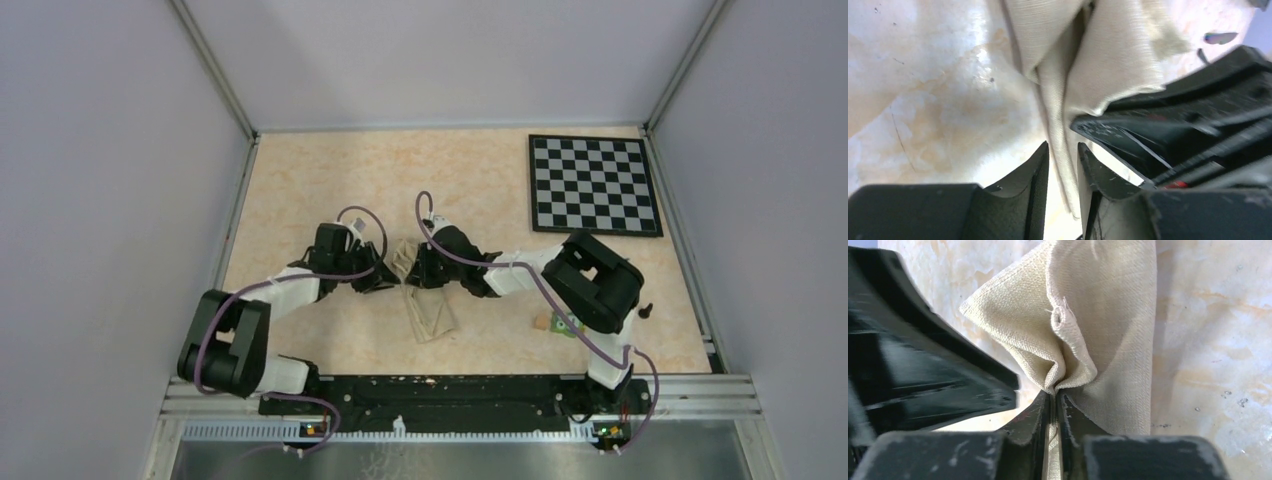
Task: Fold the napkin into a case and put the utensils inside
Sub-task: Fold the 2/3-rectangle-folded napkin at the center of the board, then stuff the top corner of the smaller-rectangle-folded napkin into the folded napkin.
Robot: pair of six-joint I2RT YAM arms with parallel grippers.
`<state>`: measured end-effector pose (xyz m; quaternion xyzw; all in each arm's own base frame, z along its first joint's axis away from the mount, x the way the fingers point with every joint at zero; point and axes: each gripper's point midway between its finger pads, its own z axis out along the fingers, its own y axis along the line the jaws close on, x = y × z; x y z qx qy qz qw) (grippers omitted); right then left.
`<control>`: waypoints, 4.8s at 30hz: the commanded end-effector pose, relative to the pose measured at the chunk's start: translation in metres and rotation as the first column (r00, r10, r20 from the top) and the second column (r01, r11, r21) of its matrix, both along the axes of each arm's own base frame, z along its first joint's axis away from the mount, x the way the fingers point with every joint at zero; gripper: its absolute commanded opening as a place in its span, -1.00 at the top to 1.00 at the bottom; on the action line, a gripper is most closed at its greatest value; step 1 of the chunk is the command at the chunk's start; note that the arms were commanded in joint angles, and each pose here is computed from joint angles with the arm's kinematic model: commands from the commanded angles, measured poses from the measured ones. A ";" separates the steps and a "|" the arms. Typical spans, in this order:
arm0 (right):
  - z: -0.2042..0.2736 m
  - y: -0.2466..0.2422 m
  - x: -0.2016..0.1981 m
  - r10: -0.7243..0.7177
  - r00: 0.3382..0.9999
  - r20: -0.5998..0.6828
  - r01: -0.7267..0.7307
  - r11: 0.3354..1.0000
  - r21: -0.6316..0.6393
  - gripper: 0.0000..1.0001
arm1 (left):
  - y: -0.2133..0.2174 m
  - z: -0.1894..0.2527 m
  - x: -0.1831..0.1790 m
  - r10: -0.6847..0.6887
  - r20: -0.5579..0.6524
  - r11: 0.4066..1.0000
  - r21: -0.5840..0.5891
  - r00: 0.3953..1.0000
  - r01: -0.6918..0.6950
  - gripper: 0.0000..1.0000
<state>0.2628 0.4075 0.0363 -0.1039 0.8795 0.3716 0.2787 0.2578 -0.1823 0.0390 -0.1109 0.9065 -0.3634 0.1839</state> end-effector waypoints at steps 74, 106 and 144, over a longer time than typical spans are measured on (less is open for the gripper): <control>0.067 0.027 0.044 0.179 0.842 0.509 -0.159 0.984 -0.084 0.03 | 0.002 0.053 0.079 -0.035 0.101 0.993 0.112 0.994 0.024 0.65; 0.066 0.029 0.042 0.043 0.808 0.587 0.074 0.982 -0.175 0.47 | -0.006 0.068 0.076 0.046 -0.012 0.999 -0.017 0.999 -0.046 1.00; 0.079 0.005 0.042 -0.106 0.919 0.380 0.071 0.992 0.106 1.00 | 0.035 0.034 0.068 0.091 0.227 0.942 0.295 0.970 -0.158 0.19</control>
